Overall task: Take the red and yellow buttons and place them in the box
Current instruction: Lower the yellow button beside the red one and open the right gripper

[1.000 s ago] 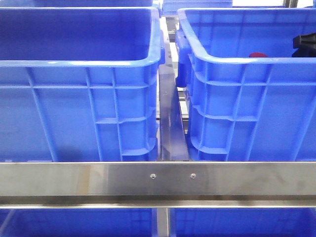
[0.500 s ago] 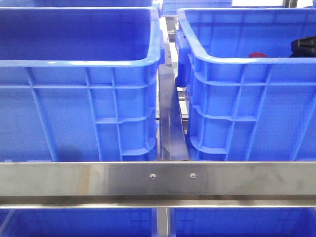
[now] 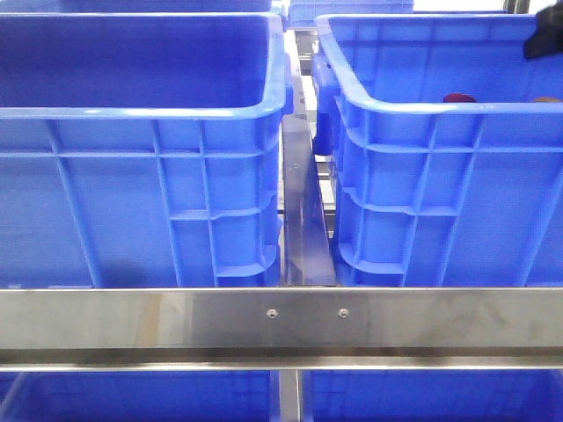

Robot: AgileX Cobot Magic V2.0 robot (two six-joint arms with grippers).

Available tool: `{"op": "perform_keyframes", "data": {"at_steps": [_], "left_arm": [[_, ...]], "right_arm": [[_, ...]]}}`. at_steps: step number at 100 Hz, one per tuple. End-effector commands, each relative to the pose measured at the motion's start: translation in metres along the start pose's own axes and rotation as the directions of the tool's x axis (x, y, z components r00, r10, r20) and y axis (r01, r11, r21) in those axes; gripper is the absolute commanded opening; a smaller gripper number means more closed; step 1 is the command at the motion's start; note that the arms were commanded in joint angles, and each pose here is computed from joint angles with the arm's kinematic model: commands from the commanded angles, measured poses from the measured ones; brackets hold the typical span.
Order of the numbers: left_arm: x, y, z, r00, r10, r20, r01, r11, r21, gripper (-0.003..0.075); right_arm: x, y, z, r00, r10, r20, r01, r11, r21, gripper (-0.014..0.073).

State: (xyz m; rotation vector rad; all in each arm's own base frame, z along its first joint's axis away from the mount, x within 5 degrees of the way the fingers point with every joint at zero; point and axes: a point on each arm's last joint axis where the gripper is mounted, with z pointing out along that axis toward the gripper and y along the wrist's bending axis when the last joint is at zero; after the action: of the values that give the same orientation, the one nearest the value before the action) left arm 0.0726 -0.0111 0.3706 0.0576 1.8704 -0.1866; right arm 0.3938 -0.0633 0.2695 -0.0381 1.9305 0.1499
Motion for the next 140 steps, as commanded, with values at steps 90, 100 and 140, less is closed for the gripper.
{"op": "perform_keyframes", "data": {"at_steps": [90,100,140], "left_arm": [[-0.012,-0.002,-0.003,0.997,-0.013,0.083,0.011,1.0,0.015,-0.0019],[-0.012,-0.002,-0.003,0.997,-0.013,0.083,0.011,1.0,0.015,-0.0019],[-0.012,-0.002,-0.003,0.997,-0.013,0.083,0.011,1.0,0.015,-0.0019]], "right_arm": [[-0.013,0.101,-0.243,0.912,-0.036,0.408,0.039,0.999,0.001,0.0507],[0.006,0.104,-0.263,0.899,-0.041,0.437,0.043,0.999,0.004,0.0507],[0.061,0.106,-0.303,0.852,-0.055,0.52,0.041,0.998,0.038,0.0349]]}}
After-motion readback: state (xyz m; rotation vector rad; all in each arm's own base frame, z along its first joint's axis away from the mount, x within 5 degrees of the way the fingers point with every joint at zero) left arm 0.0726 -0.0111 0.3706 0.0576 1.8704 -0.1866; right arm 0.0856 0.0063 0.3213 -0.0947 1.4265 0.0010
